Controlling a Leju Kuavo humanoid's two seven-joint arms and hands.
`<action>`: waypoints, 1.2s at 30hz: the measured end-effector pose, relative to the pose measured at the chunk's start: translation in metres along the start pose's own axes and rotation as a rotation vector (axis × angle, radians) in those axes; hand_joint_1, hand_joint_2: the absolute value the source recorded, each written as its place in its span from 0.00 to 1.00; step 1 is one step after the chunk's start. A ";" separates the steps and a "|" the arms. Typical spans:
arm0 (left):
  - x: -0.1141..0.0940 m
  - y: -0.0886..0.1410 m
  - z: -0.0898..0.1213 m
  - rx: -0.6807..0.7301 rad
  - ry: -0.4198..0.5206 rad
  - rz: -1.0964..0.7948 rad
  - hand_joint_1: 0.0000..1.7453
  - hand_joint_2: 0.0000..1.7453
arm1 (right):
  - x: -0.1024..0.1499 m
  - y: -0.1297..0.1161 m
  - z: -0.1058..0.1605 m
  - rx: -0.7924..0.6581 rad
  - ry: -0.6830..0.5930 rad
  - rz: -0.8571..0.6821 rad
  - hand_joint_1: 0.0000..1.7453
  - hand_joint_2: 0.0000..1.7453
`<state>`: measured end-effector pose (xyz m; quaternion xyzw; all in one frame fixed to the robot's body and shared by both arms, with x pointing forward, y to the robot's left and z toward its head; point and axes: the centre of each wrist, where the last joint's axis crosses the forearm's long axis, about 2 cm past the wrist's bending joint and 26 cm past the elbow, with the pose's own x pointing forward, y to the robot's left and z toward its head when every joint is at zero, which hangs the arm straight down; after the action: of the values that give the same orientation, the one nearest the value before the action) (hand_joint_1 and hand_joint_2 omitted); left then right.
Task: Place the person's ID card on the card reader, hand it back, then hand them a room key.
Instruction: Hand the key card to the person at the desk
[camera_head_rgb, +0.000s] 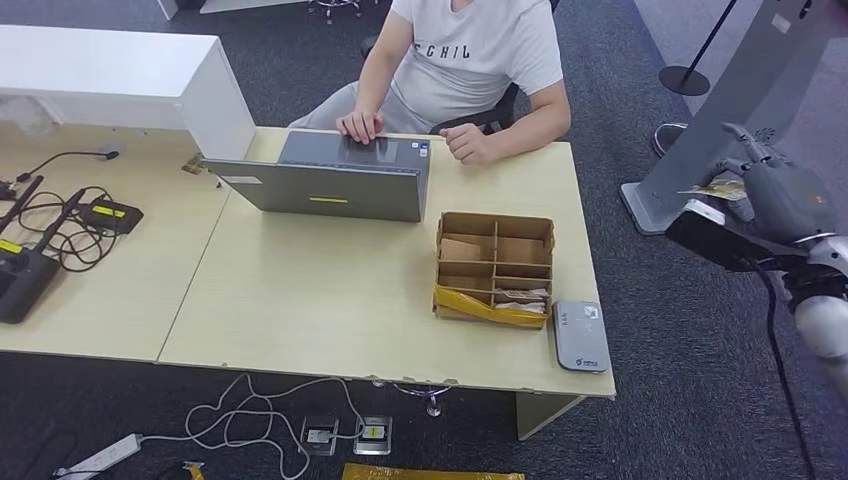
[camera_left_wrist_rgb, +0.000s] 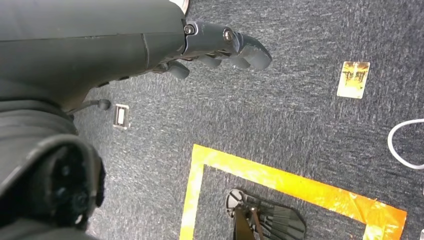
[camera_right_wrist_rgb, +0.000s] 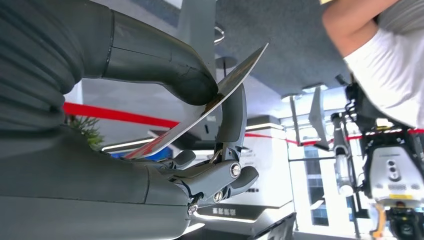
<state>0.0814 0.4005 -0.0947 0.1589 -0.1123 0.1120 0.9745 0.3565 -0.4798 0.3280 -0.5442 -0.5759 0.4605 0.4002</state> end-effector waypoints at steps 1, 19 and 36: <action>0.000 0.000 0.000 0.000 0.000 0.000 0.00 0.00 | -0.003 -0.003 0.000 -0.005 0.005 0.006 1.00 1.00; 0.004 -0.002 0.000 -0.023 -0.037 -0.036 0.00 0.00 | 0.019 0.009 -0.029 -0.068 -0.089 -0.047 1.00 1.00; 0.006 -0.003 0.000 -0.034 -0.042 -0.084 0.00 0.00 | 0.088 0.054 -0.089 -0.040 -0.169 -0.207 1.00 1.00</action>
<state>0.0875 0.3988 -0.0940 0.1490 -0.1278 0.0656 0.9784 0.4484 -0.3845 0.2953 -0.4490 -0.6697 0.4495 0.3846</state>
